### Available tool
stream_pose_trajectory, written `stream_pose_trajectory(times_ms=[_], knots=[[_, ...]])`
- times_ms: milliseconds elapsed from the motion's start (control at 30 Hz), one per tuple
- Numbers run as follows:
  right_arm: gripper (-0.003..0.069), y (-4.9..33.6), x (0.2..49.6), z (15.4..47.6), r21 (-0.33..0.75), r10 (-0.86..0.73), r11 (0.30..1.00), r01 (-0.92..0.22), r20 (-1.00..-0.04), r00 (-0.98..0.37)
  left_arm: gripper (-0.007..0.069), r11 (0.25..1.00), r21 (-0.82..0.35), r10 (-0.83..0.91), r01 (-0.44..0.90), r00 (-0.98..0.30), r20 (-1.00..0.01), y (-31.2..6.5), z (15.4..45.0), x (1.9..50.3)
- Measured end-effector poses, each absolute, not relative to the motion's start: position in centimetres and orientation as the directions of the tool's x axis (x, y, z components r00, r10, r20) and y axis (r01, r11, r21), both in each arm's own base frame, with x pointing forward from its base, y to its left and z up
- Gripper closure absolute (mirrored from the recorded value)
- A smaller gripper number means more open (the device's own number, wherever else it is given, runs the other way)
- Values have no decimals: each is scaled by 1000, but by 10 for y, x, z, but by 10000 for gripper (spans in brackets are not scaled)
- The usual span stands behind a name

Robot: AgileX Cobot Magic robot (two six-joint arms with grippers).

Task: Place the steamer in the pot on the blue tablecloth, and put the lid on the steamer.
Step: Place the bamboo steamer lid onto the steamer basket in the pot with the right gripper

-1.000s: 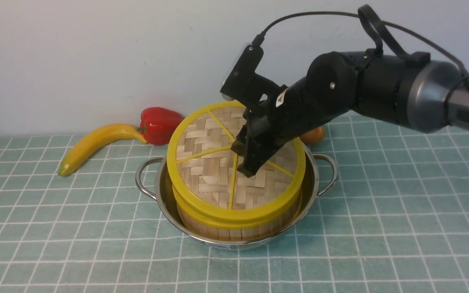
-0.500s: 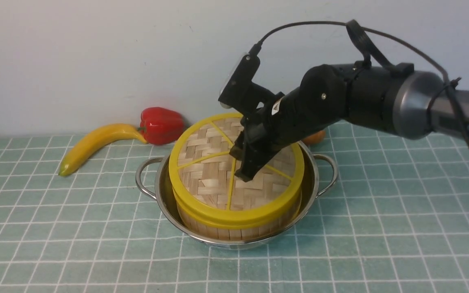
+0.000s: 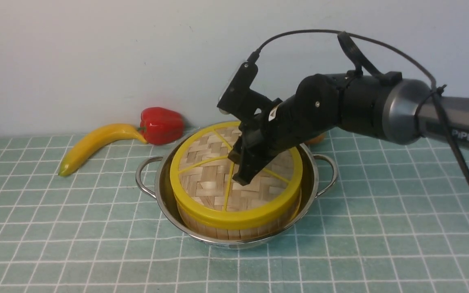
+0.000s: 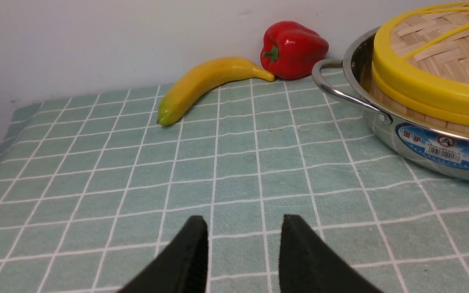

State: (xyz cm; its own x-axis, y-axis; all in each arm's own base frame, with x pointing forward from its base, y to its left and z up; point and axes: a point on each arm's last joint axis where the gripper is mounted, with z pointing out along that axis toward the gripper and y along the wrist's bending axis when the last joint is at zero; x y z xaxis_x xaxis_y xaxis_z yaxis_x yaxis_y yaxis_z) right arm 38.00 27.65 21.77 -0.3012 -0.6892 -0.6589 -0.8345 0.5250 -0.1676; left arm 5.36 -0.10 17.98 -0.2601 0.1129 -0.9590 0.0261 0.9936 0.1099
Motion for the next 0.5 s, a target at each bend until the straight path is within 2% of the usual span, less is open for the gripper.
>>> stream_pose_trajectory(times_ms=[133, 333, 467, 500], knots=[[479, 277, 380, 218, -164, -685, 529, -833, -661, -305, 383, 994, 110, 113, 26, -260, -959, -1, 180, 54], [153, 277, 380, 218, -125, -656, 555, -822, -674, -340, 383, 994, 110, 113, 26, -260, -959, -1, 180, 54], [25, 276, 380, 225, -134, -648, 559, -818, -687, -330, 383, 994, 110, 113, 26, -260, -959, -1, 180, 54], [21, 276, 380, 227, -135, -645, 560, -817, -690, -328, 383, 994, 110, 113, 26, -260, -959, -1, 180, 54]])
